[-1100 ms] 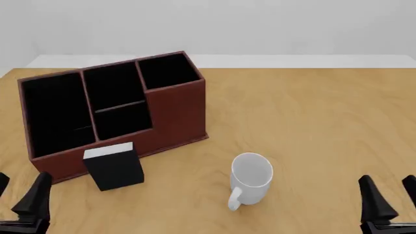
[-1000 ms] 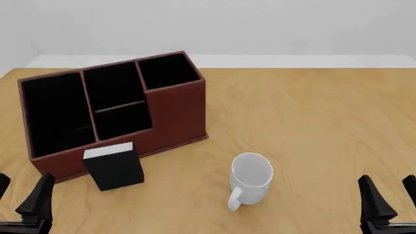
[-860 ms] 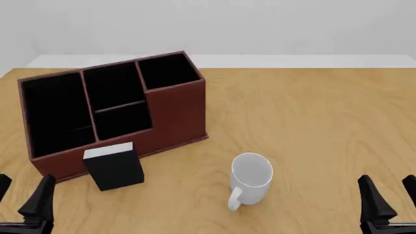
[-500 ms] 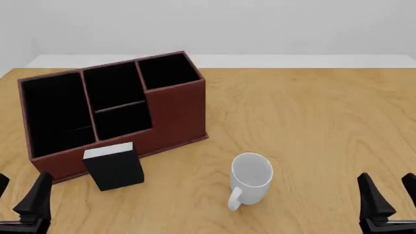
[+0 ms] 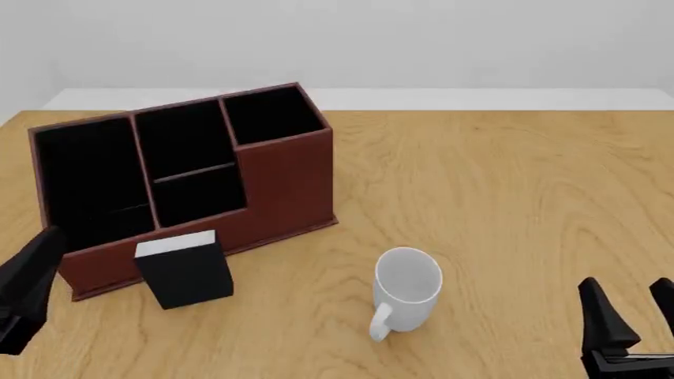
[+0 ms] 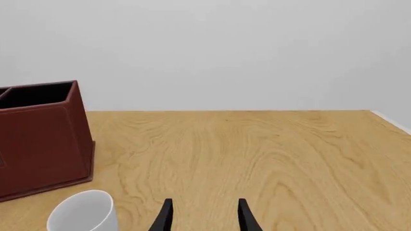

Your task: Pick up the book and place it in the front compartment of the caddy.

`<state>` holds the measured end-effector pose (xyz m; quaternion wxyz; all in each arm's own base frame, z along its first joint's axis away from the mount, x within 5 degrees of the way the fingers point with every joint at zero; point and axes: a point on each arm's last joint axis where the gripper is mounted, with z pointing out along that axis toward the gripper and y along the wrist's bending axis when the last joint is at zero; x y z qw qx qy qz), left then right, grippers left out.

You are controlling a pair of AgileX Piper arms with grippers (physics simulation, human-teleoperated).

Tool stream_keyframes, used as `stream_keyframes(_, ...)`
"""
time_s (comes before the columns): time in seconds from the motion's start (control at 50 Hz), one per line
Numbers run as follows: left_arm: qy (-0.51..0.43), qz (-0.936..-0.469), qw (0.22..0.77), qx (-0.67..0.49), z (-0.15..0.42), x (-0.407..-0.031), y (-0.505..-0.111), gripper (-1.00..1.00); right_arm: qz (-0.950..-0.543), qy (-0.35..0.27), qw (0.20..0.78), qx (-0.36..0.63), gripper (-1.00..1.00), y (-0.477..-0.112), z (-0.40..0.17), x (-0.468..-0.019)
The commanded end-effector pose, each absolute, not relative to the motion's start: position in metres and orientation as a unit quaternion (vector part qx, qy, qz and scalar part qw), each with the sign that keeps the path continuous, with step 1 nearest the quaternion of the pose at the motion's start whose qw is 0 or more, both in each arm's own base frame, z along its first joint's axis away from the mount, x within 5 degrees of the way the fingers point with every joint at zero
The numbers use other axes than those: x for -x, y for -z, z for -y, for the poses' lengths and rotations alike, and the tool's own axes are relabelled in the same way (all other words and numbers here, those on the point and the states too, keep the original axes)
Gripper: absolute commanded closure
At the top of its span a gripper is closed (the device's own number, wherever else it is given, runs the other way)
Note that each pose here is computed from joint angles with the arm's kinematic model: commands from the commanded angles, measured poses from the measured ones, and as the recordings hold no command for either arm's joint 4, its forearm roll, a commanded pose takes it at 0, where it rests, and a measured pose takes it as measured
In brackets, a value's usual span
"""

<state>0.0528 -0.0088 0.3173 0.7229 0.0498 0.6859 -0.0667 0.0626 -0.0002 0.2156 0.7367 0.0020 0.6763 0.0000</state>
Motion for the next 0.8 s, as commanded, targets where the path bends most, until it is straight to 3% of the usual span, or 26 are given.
stream_keyframes(0.02,0.066,-0.693,0.693,-0.187,0.022,-0.059,-0.371,-1.00,-0.676,-0.001,0.737,-0.002,-1.00,-0.216,0.000,-0.063)
stream_keyframes(0.22,0.068,-0.691,0.652,-0.304,0.035,-0.062,-0.426,-1.00,-0.675,-0.002,0.738,0.002,-1.00,-0.216,0.000,-0.063)
stream_keyframes(0.36,0.076,-0.704,0.639,-0.301,0.040,-0.069,-0.464,-1.00,-0.676,0.000,0.737,0.001,-1.00,-0.216,0.000,-0.063)
stream_keyframes(0.5,0.068,-0.739,0.565,-0.361,0.056,-0.087,-0.463,-1.00,-0.677,0.002,0.736,0.003,-1.00,-0.216,0.000,-0.064)
stream_keyframes(0.58,0.045,-0.724,0.519,-0.452,0.063,-0.084,-0.456,-1.00,-0.677,0.002,0.736,0.003,-1.00,-0.216,0.000,-0.064)
stream_keyframes(0.62,0.052,-0.758,0.494,-0.422,0.069,-0.098,-0.462,-1.00,-0.676,0.004,0.736,0.003,-1.00,-0.216,0.000,-0.063)
stream_keyframes(0.66,0.032,-0.748,0.480,-0.457,0.071,-0.100,-0.463,-1.00,-0.676,0.004,0.737,0.003,-1.00,-0.216,0.000,-0.062)
stream_keyframes(0.68,0.048,-0.778,0.458,-0.427,0.076,-0.110,-0.474,-1.00,-0.676,0.006,0.737,0.002,-1.00,-0.216,0.000,-0.062)
stream_keyframes(0.72,0.028,-0.766,0.443,-0.464,0.077,-0.110,-0.470,-1.00,-0.676,0.007,0.737,0.003,-1.00,-0.216,0.000,-0.063)
stream_keyframes(0.74,0.054,-0.793,0.397,-0.458,0.092,-0.119,-0.449,-1.00,-0.676,0.007,0.737,0.002,-1.00,-0.215,0.000,-0.063)
stream_keyframes(0.8,0.025,-0.775,0.375,-0.507,0.093,-0.124,-0.434,-1.00,-0.677,0.008,0.736,0.001,-1.00,-0.215,0.001,-0.063)
